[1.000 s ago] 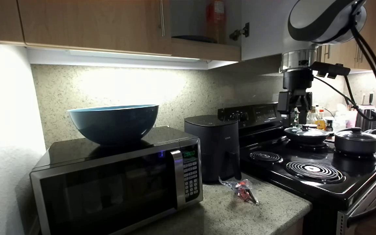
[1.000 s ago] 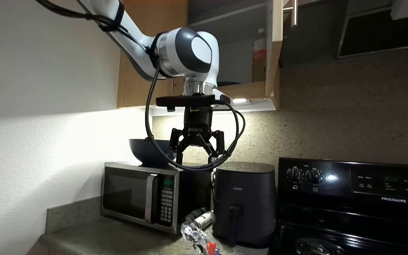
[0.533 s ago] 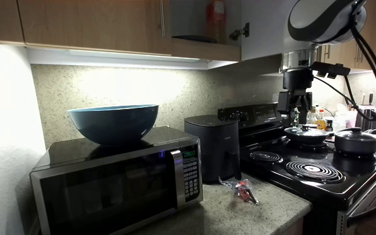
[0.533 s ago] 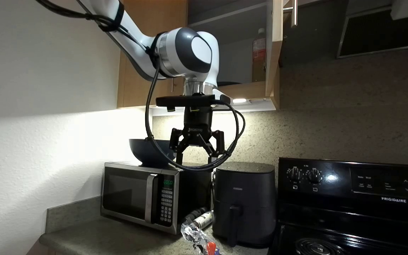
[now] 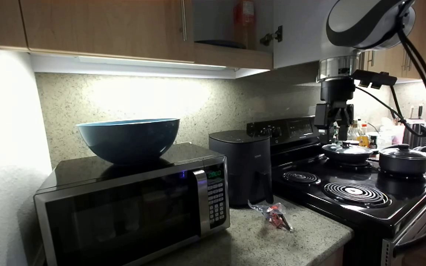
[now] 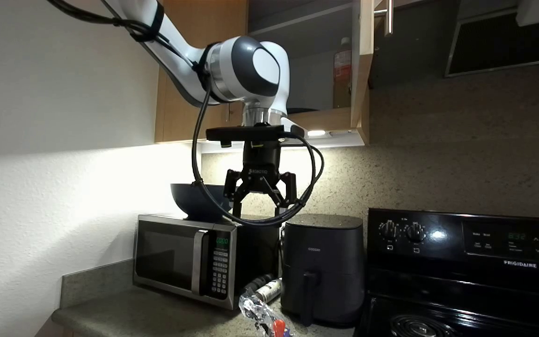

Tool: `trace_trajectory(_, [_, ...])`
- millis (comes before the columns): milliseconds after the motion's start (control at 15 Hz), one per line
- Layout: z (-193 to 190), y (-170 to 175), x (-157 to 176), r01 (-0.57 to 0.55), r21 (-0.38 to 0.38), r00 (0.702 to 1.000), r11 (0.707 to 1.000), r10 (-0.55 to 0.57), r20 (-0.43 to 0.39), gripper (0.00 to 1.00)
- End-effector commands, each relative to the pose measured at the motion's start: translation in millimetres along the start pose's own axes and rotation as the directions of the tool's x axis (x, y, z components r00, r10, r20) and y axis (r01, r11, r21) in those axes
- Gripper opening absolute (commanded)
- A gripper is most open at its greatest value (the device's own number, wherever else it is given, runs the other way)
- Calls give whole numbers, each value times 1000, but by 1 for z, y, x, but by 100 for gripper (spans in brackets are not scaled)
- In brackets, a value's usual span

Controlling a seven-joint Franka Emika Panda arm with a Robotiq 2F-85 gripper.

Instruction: Pick up the plastic and put it on top of the microwave

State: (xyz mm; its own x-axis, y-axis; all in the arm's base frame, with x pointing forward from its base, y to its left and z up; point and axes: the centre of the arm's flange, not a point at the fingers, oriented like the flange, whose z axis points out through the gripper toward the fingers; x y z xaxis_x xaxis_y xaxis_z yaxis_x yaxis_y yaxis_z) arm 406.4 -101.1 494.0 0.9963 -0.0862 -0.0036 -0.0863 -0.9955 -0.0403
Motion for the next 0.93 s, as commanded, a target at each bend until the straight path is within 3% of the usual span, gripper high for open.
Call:
trace_trajectory(0, [10, -10, 13, -38, 34, 999, 999, 37, 16, 100])
trace_trajectory(467, [52, -87, 63, -14, -35, 1000, 999, 14, 6, 100])
trace_trajectory(600, [50, -84, 51, -2, -33, 1000, 999, 2, 10, 100])
trace_trajectory(867, [60, -92, 60, 11, -40, 1000, 999, -10, 28, 100])
